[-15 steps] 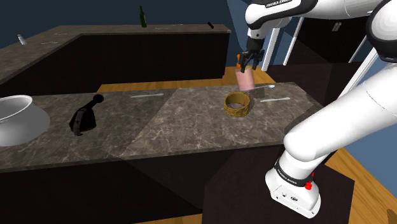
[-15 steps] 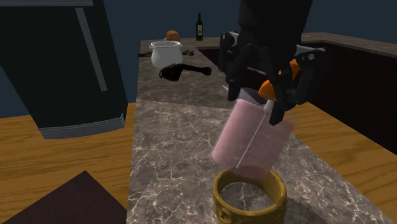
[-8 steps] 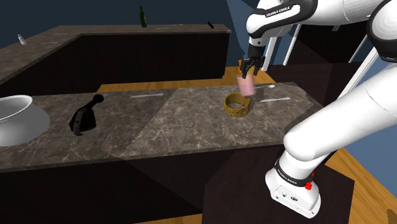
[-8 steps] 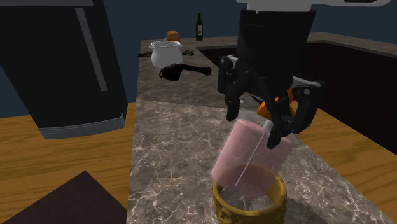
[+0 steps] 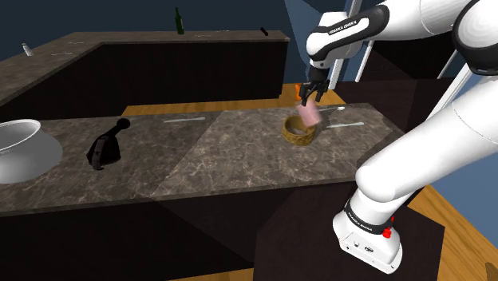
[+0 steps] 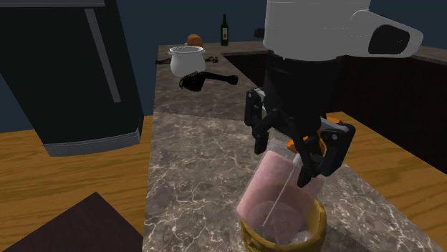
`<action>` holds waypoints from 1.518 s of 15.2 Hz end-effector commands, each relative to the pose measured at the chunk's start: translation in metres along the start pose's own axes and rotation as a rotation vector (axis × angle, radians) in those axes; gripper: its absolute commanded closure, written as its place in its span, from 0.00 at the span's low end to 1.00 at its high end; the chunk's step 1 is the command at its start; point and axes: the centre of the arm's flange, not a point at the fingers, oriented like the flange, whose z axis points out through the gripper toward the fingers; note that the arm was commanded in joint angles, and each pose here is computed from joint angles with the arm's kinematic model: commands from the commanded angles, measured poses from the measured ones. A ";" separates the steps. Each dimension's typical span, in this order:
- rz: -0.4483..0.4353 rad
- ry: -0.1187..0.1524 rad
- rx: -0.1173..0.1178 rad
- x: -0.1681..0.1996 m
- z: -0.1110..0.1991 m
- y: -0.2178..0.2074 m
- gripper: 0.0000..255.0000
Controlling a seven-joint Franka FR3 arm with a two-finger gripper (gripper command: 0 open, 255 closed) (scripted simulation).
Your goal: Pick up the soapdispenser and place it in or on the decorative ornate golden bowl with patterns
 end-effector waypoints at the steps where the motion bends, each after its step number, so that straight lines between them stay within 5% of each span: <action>1: 0.001 -0.009 0.002 -0.002 0.014 -0.001 1.00; 8: 0.001 -0.009 0.002 -0.002 0.014 -0.001 1.00; 9: 0.001 -0.009 0.002 -0.002 0.014 -0.001 0.00; 14: 0.001 -0.009 0.002 -0.002 0.014 -0.001 0.00; 18: 0.001 -0.009 0.002 -0.001 -0.036 -0.001 0.00; 23: 0.001 -0.009 0.002 -0.001 -0.036 -0.001 0.00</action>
